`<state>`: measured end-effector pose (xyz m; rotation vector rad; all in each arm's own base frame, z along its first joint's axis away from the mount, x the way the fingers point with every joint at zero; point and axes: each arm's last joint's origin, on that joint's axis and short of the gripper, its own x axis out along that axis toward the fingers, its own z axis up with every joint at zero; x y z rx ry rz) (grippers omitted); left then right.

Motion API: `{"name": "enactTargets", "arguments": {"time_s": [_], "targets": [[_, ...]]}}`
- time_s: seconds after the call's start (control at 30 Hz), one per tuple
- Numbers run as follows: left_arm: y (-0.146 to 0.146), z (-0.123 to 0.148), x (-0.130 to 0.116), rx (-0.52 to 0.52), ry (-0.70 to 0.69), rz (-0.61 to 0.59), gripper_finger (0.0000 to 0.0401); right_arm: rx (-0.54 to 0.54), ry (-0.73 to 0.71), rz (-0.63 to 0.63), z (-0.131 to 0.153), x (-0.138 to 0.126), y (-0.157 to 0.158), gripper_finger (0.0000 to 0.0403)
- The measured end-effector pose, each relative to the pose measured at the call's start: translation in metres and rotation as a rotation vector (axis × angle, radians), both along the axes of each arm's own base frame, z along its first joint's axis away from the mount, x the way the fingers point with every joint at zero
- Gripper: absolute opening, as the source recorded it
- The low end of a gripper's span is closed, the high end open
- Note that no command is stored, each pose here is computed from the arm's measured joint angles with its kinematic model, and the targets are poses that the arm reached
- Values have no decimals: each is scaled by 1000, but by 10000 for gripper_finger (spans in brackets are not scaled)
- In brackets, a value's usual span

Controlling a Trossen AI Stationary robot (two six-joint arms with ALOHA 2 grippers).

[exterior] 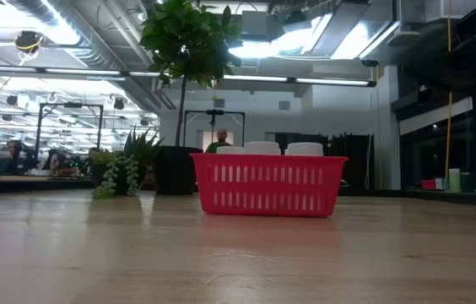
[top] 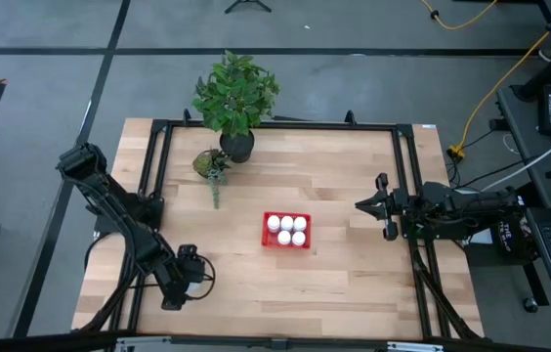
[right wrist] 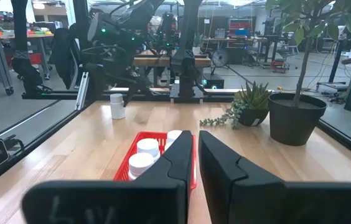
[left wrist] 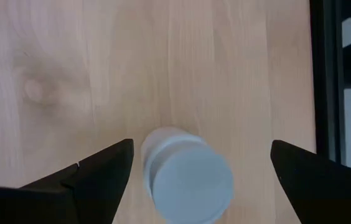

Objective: Pick and place pill bottles into a basket
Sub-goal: Put the white medicine bottle into the red basket

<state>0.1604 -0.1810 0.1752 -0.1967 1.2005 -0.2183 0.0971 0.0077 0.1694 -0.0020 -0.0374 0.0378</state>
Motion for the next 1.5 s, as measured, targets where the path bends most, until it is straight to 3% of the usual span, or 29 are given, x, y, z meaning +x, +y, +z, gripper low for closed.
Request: {"name": "enactTargets", "arguments": {"time_s": [0.6, 0.87, 1.2, 1.5], "targets": [[0, 0, 0, 18, -16, -15, 370, 0, 0, 0, 0, 0, 0, 32], [2, -2, 3, 101, -90, 38, 370, 0, 0, 0, 0, 0, 0, 32], [-6, -30, 6, 123, 46, -6, 361, 0, 0, 0, 0, 0, 0, 32], [-9, -31, 5, 72, 86, 19, 334, 0, 0, 0, 0, 0, 0, 32]]}}
